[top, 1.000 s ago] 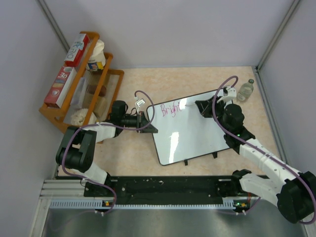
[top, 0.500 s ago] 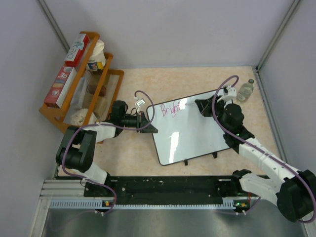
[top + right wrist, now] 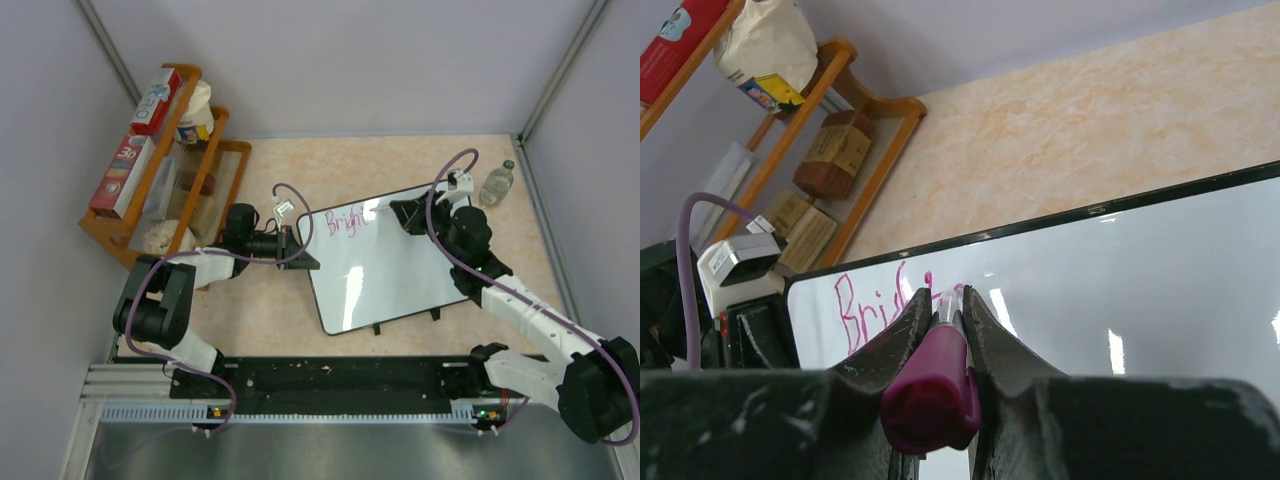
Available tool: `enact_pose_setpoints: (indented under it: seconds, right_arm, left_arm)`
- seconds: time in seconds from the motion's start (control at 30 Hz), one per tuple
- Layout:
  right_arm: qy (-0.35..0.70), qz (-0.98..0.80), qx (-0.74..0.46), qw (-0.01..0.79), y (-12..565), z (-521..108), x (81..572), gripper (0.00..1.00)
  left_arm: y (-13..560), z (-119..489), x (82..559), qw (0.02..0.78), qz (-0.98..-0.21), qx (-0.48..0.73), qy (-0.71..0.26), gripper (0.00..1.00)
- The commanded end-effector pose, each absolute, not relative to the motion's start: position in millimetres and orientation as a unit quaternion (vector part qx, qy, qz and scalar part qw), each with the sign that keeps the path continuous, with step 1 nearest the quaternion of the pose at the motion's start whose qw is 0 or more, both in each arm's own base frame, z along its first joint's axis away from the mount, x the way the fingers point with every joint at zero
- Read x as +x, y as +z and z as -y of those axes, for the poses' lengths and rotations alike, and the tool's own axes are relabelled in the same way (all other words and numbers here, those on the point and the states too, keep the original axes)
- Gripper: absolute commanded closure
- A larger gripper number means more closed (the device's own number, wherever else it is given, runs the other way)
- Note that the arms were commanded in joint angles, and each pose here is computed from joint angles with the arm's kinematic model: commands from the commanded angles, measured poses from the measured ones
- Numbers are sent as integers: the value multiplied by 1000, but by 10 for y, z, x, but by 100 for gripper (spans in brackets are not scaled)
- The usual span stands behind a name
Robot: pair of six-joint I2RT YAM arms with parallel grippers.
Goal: Write a sentence on the whiteboard
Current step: Write with the whiteboard marker on the whiteboard.
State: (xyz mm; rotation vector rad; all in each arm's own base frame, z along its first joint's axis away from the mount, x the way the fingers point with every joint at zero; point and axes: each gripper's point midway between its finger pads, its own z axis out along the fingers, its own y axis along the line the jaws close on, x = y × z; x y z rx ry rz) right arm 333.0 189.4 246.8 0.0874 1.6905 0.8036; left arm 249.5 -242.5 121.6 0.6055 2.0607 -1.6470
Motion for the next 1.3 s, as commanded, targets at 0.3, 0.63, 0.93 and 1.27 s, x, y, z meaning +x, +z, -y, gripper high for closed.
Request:
enact_pose_setpoints:
  seconds: [0.3,0.63,0.93,1.27]
  right_arm:
    - [342,-741,36,577,2295,-1844,3219,100]
    - [322,-748,48,578,2200,-1737,3173,100]
    - [302,-743,61,595,2277,-1642,3217,100]
    - [306,-726,64,612,2491,-1623,3285,100]
  left_arm:
    - [930,2429,2513,264,-746,274,-547,100]
    - [939,2429,2513,265,-745,275,-547,100]
    - [931,2428,2514,264,-746,274,-546,100]
    - [931,2428,2514,264,-746,274,-546,100]
